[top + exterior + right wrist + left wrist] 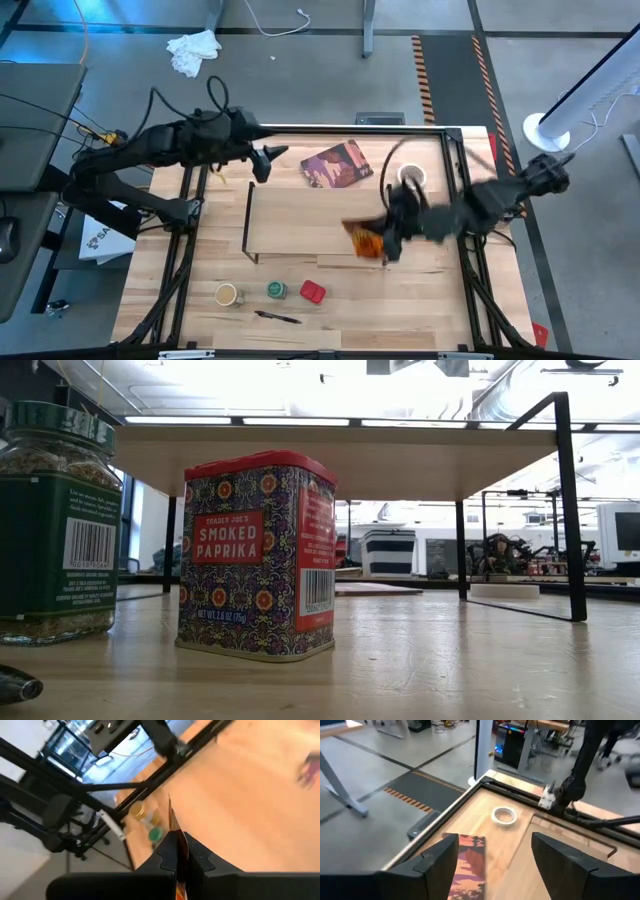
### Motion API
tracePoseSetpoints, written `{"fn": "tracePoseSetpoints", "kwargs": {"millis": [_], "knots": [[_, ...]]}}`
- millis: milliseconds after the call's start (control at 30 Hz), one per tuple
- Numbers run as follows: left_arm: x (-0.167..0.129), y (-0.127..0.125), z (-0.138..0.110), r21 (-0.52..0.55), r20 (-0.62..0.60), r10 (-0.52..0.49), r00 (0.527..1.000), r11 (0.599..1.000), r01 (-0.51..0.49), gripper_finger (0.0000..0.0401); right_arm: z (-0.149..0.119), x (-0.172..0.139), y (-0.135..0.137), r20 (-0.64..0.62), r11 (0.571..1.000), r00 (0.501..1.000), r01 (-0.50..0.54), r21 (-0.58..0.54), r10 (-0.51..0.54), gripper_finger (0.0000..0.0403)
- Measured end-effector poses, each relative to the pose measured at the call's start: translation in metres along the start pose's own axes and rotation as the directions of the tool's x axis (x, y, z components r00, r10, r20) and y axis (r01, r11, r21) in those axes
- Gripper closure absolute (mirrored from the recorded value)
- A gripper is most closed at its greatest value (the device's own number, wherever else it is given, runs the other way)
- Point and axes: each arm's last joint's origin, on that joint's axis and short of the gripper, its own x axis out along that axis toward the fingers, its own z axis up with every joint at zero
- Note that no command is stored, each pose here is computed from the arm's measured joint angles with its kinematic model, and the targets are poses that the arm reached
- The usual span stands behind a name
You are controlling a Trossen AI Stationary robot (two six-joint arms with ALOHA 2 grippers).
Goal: Shelf spices
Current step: Remove the orange seasoning pack from the shelf
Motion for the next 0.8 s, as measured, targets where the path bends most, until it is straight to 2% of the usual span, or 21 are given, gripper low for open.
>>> {"fn": "tracePoseSetpoints", "kwargs": {"millis": [133, 300, 433, 533, 700, 800], "knots": [[0.010, -0.010, -0.024, -0.134, 0.081, -0.077, 0.994, 0.987, 0.088, 0.0153, -0.044, 0.005, 0.003, 0.026, 0.997, 1.000, -0.007, 0.081, 0.005, 0.0403], [0.011, -0.032, -0.052, -0.326, 0.235, -0.118, 0.965, 0.925, 0.193, 0.0153, -0.090, -0.003, 0.004, 0.010, 0.998, 1.000, -0.016, 0.066, 0.015, 0.0403], [0.006, -0.055, -0.067, -0.390, 0.263, -0.108, 0.959, 0.897, 0.208, 0.0153, -0.134, -0.010, -0.002, -0.054, 0.999, 0.998, -0.017, 0.040, 0.019, 0.0403], [-0.001, -0.071, -0.074, -0.422, 0.264, -0.111, 0.958, 0.880, 0.218, 0.0155, -0.164, -0.014, -0.010, -0.054, 0.999, 0.999, 0.001, 0.039, 0.001, 0.0403], [-0.017, -0.095, -0.079, -0.526, 0.322, -0.106, 0.941, 0.806, 0.271, 0.0158, -0.206, -0.006, -0.019, -0.106, 0.998, 0.994, 0.018, -0.054, -0.024, 0.0403], [-0.031, -0.106, -0.077, -0.570, 0.390, -0.059, 0.919, 0.769, 0.291, 0.0158, -0.220, 0.008, -0.019, -0.060, 0.992, 0.998, 0.011, -0.122, -0.018, 0.0403]]}}
